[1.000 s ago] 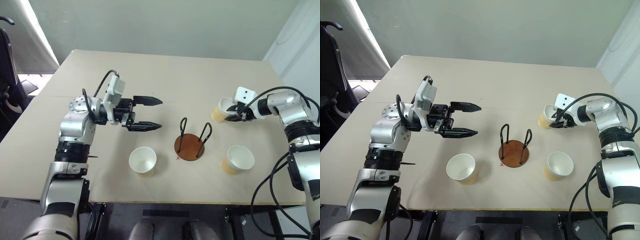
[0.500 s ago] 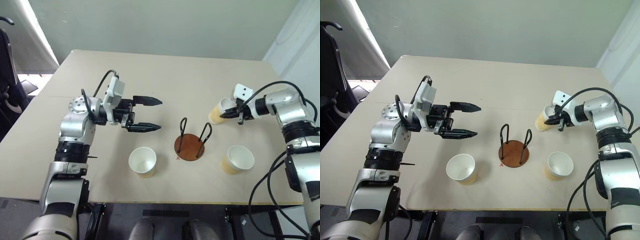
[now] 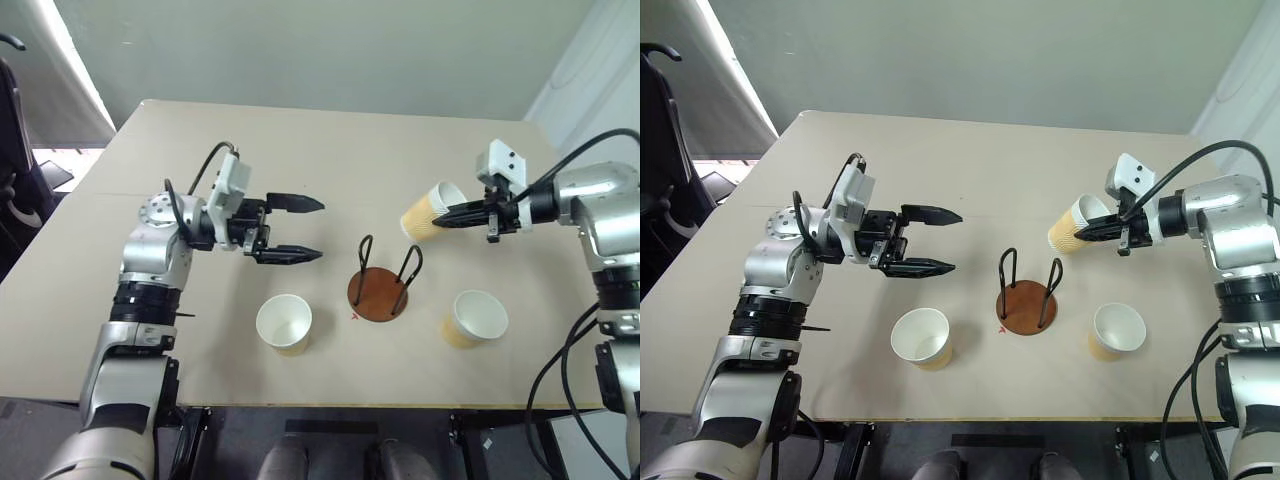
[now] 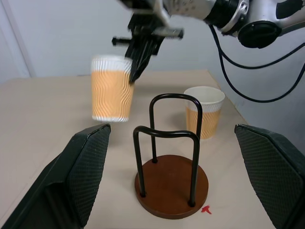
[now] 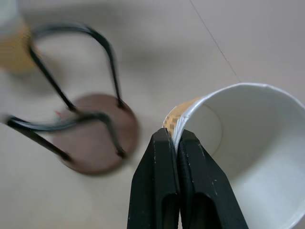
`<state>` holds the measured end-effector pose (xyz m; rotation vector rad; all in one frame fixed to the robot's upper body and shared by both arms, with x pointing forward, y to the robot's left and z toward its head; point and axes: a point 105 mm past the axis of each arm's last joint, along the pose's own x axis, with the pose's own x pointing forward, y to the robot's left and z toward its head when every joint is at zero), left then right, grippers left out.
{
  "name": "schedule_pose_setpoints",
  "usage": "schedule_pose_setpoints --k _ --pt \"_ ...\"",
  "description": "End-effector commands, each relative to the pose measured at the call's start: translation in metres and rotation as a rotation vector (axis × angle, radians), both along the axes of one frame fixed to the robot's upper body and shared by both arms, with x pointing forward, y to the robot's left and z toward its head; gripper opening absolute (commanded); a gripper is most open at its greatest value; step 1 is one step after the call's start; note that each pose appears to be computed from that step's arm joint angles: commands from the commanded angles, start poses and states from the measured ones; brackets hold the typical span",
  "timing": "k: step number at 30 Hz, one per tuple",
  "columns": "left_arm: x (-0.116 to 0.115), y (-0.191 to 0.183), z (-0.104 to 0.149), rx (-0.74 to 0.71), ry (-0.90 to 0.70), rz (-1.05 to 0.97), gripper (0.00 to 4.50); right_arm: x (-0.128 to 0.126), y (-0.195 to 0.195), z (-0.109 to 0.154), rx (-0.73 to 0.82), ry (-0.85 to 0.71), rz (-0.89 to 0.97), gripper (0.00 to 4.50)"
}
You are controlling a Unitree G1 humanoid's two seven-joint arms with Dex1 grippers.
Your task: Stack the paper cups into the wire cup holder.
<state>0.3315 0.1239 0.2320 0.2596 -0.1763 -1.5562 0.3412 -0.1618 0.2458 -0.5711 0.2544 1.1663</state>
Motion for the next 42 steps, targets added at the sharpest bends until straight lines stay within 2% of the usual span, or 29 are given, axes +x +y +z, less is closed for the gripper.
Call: schedule_pose_setpoints --k 1,8,12,22,26,41,42 --pt "-0.004 -0.002 0.009 0.007 -0.049 -0.042 4.50 -0.022 0.007 0.023 0.049 -0.046 0.030 0.02" --pt "-0.004 -0.003 0.010 0.005 -0.051 -0.047 4.50 -0.043 0.018 0.018 0.046 -0.013 0.063 0.02" --pt "-0.003 -0.004 0.009 0.005 -0.050 -0.050 4.50 -0.046 0.022 0.016 0.045 -0.010 0.071 0.02" --pt "-0.003 -0.005 0.009 0.007 -0.051 -0.046 4.50 -0.055 0.034 0.029 0.026 -0.051 0.138 0.02" --pt "-0.002 -0.004 0.009 0.007 -0.051 -0.046 4.50 -0.062 0.033 0.026 -0.014 -0.036 0.165 0.02" --pt "-0.002 -0.005 0.009 0.005 -0.051 -0.045 4.50 -0.065 0.040 0.005 -0.094 -0.023 0.214 0.02" --pt "-0.002 -0.005 0.009 0.005 -0.051 -0.045 4.50 -0.066 0.040 0.004 -0.094 -0.017 0.220 0.19"
